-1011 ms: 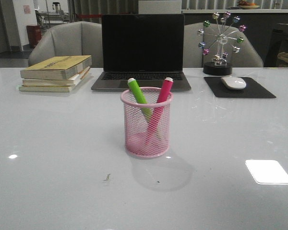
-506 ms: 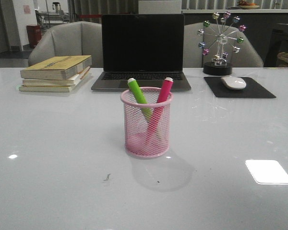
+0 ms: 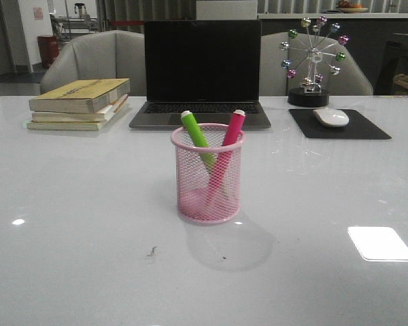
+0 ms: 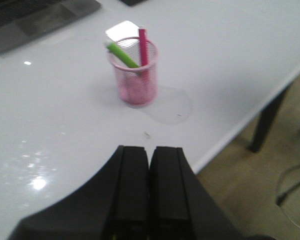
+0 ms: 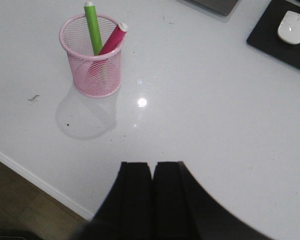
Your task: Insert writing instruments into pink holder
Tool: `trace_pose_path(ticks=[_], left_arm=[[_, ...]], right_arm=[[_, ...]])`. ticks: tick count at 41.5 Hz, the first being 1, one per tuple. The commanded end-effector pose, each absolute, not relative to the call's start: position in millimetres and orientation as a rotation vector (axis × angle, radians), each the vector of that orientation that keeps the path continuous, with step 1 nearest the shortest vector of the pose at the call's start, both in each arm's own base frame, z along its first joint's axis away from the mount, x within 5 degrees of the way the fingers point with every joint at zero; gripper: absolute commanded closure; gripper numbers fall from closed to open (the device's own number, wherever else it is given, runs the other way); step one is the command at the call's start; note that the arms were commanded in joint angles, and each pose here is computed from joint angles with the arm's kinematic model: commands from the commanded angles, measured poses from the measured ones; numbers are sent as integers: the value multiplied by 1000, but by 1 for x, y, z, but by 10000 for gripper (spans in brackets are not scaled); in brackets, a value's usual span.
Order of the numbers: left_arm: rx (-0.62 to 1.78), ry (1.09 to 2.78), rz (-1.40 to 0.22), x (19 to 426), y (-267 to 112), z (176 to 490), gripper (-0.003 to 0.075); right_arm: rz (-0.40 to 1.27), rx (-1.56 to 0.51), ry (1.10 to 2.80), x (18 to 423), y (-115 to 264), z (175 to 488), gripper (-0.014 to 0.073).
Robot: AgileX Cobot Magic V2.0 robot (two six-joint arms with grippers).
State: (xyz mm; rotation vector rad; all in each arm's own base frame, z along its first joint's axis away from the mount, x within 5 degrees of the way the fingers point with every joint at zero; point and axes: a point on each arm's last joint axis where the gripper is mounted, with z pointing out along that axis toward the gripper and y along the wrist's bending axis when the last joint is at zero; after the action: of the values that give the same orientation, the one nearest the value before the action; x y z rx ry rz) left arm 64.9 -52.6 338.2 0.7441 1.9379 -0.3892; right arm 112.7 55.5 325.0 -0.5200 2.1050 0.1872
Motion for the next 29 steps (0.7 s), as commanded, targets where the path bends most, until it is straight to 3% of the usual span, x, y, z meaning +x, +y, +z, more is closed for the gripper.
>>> trace_pose_path(ticks=[1, 15, 29], left_arm=[[588, 1773, -292, 73, -43, 339, 622], [202, 1498, -23, 59, -9, 258, 622], [53, 1496, 12, 57, -2, 210, 622]], right_arm=[[207, -505, 2006, 114, 57, 340, 539], [207, -505, 2006, 114, 57, 340, 539], [207, -505, 2006, 114, 57, 340, 539]])
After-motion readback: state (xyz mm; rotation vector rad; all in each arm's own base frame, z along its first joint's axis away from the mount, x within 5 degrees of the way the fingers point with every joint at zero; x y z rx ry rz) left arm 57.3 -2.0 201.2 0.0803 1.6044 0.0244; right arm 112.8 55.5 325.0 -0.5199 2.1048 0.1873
